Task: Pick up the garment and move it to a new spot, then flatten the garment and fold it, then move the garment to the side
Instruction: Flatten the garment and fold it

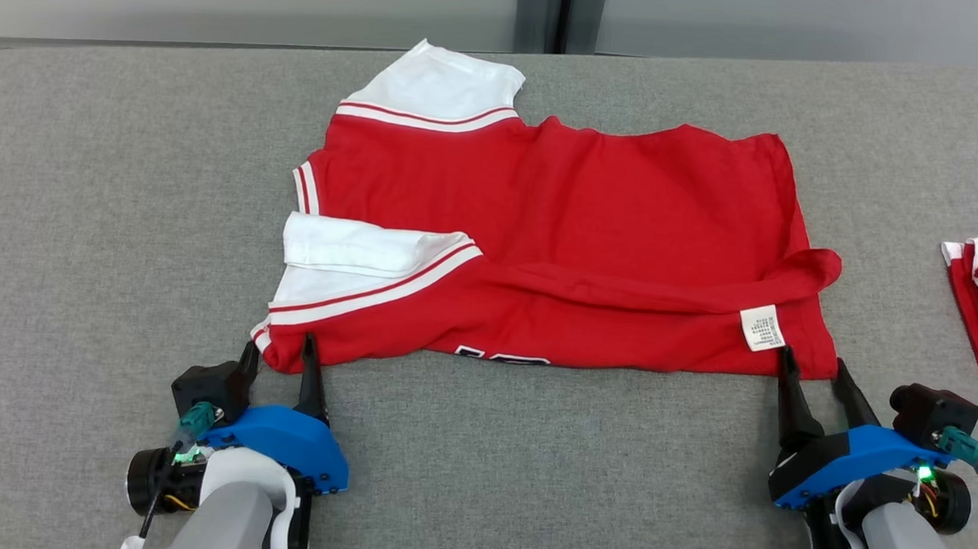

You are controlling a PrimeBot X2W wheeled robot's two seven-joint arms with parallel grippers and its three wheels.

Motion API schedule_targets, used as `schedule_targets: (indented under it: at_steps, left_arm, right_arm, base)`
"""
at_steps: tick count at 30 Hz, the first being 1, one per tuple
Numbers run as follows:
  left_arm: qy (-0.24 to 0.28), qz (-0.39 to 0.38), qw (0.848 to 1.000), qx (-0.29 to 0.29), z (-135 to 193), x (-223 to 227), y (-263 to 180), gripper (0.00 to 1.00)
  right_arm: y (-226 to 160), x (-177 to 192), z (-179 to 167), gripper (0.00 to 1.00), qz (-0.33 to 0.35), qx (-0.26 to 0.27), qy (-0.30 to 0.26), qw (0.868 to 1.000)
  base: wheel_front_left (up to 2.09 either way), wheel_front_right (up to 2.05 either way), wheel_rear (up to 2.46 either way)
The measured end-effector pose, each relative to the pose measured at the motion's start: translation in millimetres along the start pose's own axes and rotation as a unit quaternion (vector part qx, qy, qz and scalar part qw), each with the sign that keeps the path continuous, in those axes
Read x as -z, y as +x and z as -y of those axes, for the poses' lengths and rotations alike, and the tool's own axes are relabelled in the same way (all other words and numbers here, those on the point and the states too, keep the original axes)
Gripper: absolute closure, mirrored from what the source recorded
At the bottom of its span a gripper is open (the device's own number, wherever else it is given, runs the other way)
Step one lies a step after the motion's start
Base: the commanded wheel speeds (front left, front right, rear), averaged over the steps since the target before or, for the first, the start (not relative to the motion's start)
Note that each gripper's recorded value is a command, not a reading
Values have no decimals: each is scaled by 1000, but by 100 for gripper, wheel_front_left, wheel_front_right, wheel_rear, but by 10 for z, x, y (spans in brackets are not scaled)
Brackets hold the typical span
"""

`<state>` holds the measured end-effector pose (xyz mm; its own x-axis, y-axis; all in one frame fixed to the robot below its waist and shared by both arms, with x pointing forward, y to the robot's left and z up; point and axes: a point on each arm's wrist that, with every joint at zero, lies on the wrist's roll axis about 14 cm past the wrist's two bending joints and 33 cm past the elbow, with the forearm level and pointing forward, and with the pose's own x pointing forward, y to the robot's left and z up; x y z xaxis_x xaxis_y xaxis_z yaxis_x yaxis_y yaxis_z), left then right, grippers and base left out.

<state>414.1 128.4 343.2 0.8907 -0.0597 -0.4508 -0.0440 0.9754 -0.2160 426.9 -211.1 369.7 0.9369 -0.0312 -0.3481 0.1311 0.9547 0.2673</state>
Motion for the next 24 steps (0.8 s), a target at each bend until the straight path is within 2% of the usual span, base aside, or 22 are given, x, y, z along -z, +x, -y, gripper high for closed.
schedule_targets:
  at_steps: [1, 3, 4, 5, 6, 13, 18, 24]
  left_arm:
    - [-5, -5, 1000, 3, 8, 22, 13, 60]
    - [-7, -14, 1000, 10, 33, 66, 34, 100]
    - [-12, -18, 1000, 15, 59, 76, 46, 100]
    - [-15, -21, 999, 19, 83, 89, 52, 100]
    - [-13, -22, 999, 22, 102, 94, 59, 100]
    - [-29, 9, 1000, 5, 40, -77, -34, 100]
    - [-31, 42, 999, -13, -108, -182, -273, 100]
    - [-26, 55, 998, -24, -259, -88, -668, 100]
  right_arm:
    - [15, -3, -15, 0, 0, -2, -1, 1000]
    - [31, 24, -35, 0, -5, -5, -1, 1000]
    - [31, 39, -40, 37, -7, -6, -3, 1000]
    - [35, 45, -39, 93, -8, -7, -4, 1000]
    - [40, 45, -33, 100, -9, -6, -2, 1000]
    - [-34, -107, 122, 100, 16, 16, 15, 1000]
    - [-212, -132, 162, 100, 27, 22, 27, 999]
    - [-494, -67, 109, 100, 31, 15, 43, 998]
  base:
    - [0, 0, 0]
    - [0, 0, 0]
    - [0, 0, 0]
    - [0, 0, 0]
    - [0, 0, 0]
    - [0, 0, 0]
    - [0, 0, 0]
    - [0, 0, 0]
